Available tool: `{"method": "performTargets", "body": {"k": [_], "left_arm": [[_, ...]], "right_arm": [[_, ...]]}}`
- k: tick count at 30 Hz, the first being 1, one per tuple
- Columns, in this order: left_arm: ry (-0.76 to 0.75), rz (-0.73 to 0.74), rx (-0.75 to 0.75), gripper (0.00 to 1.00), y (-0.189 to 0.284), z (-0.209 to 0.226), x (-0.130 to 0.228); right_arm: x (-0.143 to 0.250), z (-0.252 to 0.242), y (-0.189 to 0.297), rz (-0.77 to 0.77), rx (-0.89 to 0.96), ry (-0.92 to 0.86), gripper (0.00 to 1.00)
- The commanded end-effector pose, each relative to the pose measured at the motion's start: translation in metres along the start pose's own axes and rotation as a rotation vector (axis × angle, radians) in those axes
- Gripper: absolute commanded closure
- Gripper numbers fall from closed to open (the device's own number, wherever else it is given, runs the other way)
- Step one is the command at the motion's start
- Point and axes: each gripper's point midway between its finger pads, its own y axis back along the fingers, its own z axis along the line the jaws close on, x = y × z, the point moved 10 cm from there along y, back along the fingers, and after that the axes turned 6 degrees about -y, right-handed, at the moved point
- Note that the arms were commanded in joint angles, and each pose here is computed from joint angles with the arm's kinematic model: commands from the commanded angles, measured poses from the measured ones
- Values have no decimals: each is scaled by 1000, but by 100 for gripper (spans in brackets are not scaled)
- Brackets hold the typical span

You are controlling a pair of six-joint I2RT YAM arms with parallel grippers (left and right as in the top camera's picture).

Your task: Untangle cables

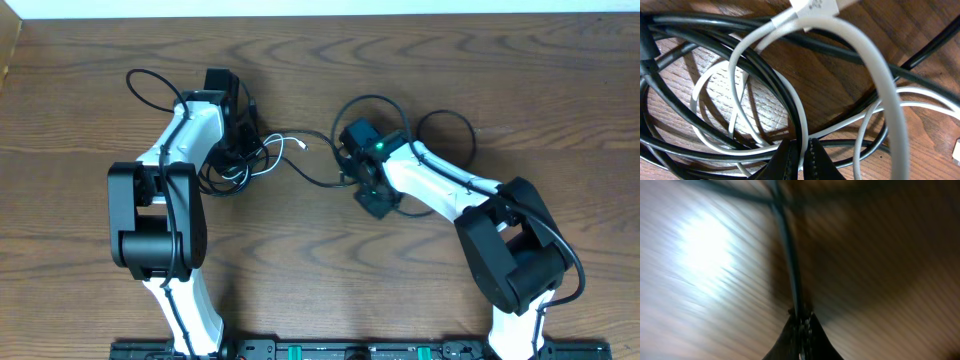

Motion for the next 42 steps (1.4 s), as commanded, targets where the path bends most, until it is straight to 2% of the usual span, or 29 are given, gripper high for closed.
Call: {"method": "performTargets", "body": {"k": [1, 5, 11, 20, 24, 28, 32, 35, 36, 39, 42], "left_arm": [[18, 0, -39, 92, -8, 6, -3], [18, -20, -66, 92, -8, 8, -4], [18, -33, -89, 93, -8, 9, -5], [18, -38, -93, 92, -8, 10, -6], [18, -37, -92, 92, -8, 10, -6], [18, -32, -83, 92, -8, 9, -5], [18, -32, -84, 92, -8, 9, -5], [18, -32, -83, 92, -8, 9, -5], [18, -32, -83, 92, -8, 9, -5], [18, -32, -83, 92, -8, 9, -5], [18, -33, -83, 92, -8, 9, -5]], "right_arm": [[30, -41, -30, 200, 304, -74, 99], [37, -71, -30, 213, 402, -238, 99], [57, -123, -36, 241, 404, -510, 99], [92, -183, -46, 280, 295, -750, 99], [87, -200, -31, 266, 255, -792, 96], [60, -208, 6, 192, 160, -758, 83], [23, -202, 47, 42, -1, -654, 72], [0, -185, 64, -48, -102, -605, 52], [-7, -179, 66, -75, -140, -588, 49], [-29, -151, 71, -178, -307, -434, 48], [-45, -119, 72, -242, -384, -243, 39]]}}
